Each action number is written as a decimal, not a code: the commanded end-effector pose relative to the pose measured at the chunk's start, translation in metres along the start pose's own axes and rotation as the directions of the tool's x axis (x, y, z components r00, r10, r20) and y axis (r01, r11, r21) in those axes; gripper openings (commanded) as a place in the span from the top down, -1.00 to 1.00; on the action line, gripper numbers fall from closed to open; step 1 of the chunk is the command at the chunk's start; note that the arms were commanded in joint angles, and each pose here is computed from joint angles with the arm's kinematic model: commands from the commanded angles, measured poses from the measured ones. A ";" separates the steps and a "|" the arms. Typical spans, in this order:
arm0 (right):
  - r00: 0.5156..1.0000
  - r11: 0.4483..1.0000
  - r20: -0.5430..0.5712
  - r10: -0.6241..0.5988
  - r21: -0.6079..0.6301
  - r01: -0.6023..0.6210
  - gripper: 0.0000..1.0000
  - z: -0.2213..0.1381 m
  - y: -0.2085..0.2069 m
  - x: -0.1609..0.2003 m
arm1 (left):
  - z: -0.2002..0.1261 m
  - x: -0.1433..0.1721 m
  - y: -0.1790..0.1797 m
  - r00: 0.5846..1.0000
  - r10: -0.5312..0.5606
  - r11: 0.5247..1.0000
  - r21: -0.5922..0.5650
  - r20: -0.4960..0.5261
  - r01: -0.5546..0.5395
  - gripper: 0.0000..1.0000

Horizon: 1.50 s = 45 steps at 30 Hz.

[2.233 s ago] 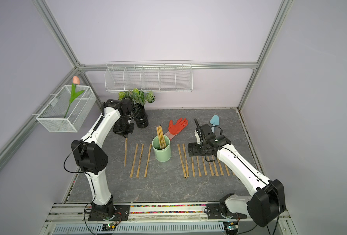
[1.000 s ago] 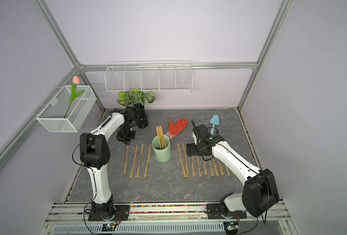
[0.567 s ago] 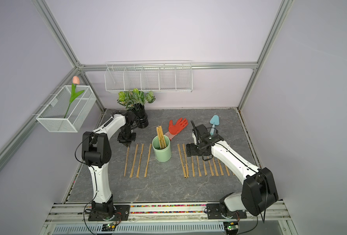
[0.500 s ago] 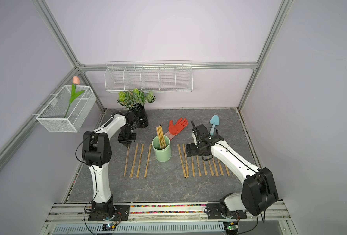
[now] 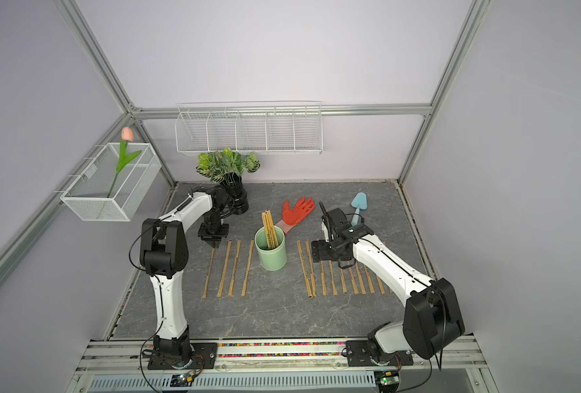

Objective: Take the straws out of the storage container
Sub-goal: Place the straw at the center of the board, then pick up the straw from the container.

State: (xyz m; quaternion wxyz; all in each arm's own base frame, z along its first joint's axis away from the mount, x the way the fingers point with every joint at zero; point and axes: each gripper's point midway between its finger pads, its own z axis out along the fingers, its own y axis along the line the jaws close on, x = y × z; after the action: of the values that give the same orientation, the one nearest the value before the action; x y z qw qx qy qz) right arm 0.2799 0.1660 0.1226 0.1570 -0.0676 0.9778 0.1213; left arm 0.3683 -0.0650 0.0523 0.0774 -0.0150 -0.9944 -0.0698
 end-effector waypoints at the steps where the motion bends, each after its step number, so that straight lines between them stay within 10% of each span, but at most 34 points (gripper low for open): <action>1: 1.000 1.000 -0.006 0.003 -0.009 -0.003 -0.78 0.001 0.001 -0.002 | 0.001 -0.003 0.001 1.000 -0.005 1.000 0.005 0.009 0.004 0.66; 9: 1.000 1.000 0.028 0.014 -0.015 -0.013 -0.78 -0.008 0.002 -0.004 | -0.059 -0.003 -0.012 0.979 -0.061 0.990 0.135 0.196 0.035 0.65; 22: 0.993 1.000 0.116 0.021 -0.010 -0.020 -0.78 -0.040 -0.001 -0.007 | -0.212 0.043 -0.104 0.775 -0.185 0.836 0.511 0.604 -0.199 0.53; 45: 0.993 0.999 0.118 0.031 0.001 -0.032 -0.78 -0.046 -0.012 0.005 | -0.182 0.032 -0.166 0.803 -0.060 0.818 0.490 0.593 -0.301 0.32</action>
State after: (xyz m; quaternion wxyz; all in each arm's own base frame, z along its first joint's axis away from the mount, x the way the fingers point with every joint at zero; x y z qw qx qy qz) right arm 0.2692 0.1488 0.1683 0.2245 -0.0544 0.9638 0.1336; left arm 0.3547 -0.2487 0.2143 -0.2259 -0.0751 -0.9428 0.2334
